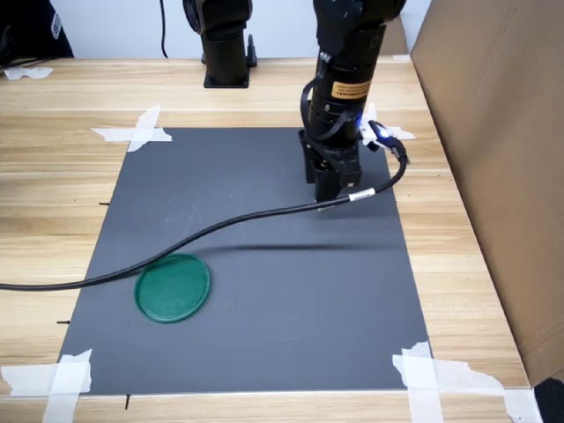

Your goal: Grasp a white terminal and put it in the green lid.

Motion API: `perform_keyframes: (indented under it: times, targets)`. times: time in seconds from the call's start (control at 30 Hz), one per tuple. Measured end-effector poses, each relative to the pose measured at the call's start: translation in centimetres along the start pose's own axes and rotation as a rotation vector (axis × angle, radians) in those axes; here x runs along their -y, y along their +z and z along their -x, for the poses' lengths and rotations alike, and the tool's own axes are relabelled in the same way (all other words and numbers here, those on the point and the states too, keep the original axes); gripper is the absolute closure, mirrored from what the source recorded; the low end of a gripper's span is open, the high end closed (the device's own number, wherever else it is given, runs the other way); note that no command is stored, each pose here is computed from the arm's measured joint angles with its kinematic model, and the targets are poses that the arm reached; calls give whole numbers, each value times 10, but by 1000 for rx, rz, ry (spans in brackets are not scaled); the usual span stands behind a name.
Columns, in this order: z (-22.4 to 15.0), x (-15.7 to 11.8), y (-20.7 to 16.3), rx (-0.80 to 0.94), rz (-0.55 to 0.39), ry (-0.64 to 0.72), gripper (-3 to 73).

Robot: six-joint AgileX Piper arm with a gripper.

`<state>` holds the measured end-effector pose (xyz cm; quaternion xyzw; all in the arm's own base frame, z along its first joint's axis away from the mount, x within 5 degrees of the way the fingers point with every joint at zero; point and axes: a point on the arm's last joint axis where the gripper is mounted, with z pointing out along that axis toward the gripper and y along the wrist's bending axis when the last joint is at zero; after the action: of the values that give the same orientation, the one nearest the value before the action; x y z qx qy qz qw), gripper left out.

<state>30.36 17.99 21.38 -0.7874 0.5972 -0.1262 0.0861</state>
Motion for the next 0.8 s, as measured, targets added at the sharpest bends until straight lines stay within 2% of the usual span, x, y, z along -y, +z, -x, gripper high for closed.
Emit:
perform_keyframes:
  times: [0.1, 0.2, 0.47, 0.8]
  targets:
    - [1, -1, 0, 6, 4, 21, 266]
    - [1, -10, 11, 15, 15, 105, 266]
    - [2, -12, 19, 36, -39, 72, 266]
    - [5, -13, 33, 36, -6, 49, 266]
